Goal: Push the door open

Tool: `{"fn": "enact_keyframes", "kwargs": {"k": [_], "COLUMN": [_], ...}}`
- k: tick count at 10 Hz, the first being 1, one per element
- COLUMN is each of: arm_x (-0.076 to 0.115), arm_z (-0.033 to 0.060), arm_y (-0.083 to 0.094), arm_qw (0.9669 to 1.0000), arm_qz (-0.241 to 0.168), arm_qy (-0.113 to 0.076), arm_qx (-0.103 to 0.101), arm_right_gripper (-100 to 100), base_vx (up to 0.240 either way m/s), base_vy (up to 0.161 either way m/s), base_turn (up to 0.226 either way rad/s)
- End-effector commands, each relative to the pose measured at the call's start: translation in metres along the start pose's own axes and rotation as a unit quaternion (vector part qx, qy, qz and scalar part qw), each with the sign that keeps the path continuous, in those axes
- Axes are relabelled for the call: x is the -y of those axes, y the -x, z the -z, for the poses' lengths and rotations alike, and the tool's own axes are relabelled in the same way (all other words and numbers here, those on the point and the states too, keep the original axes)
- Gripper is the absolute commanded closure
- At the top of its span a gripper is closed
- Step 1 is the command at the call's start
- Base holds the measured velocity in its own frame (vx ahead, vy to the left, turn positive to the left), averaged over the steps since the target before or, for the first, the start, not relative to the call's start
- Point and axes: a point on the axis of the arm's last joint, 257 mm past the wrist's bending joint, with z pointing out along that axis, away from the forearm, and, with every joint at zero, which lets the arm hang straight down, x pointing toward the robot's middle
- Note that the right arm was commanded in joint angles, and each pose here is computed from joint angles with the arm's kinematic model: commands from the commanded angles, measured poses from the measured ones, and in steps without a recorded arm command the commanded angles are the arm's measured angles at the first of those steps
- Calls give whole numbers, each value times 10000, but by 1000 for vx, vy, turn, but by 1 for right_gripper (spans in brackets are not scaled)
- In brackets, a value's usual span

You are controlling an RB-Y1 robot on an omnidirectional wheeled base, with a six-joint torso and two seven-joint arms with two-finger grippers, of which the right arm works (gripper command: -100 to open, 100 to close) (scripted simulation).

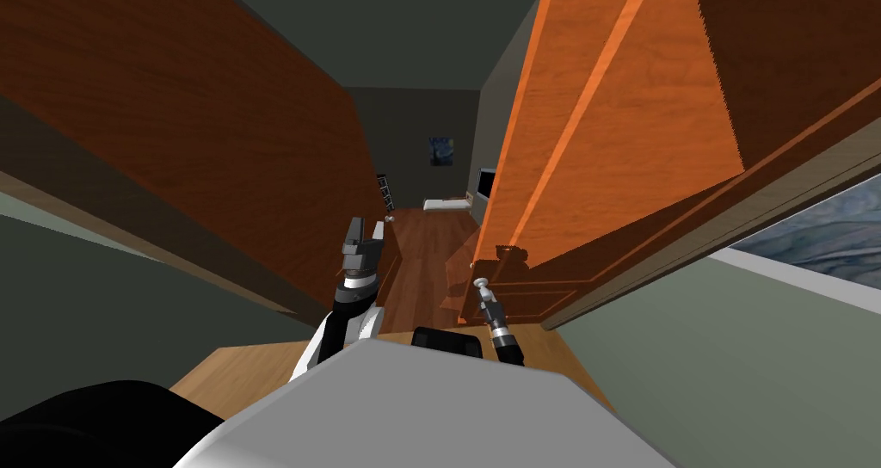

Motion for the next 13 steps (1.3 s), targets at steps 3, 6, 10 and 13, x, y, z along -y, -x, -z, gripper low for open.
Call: {"fn": "enact_keyframes", "kwargs": {"k": [3,6,10,13], "arm_x": [192,270,353,439], "arm_z": [-62,-70,-79,-87], "arm_y": [150,199,252,305], "arm_qw": [9972,9928,9843,9733], "arm_qz": [-684,-1128,-1676,-2188], "arm_qy": [-149,-224,-298,-370], "arm_qx": [243,341,459,591], "arm_right_gripper": [100,100,100,100], "base_vx": [45,38,36,43], "base_vy": [8,6,0,-2], "base_turn": [52,37,30,36]}}
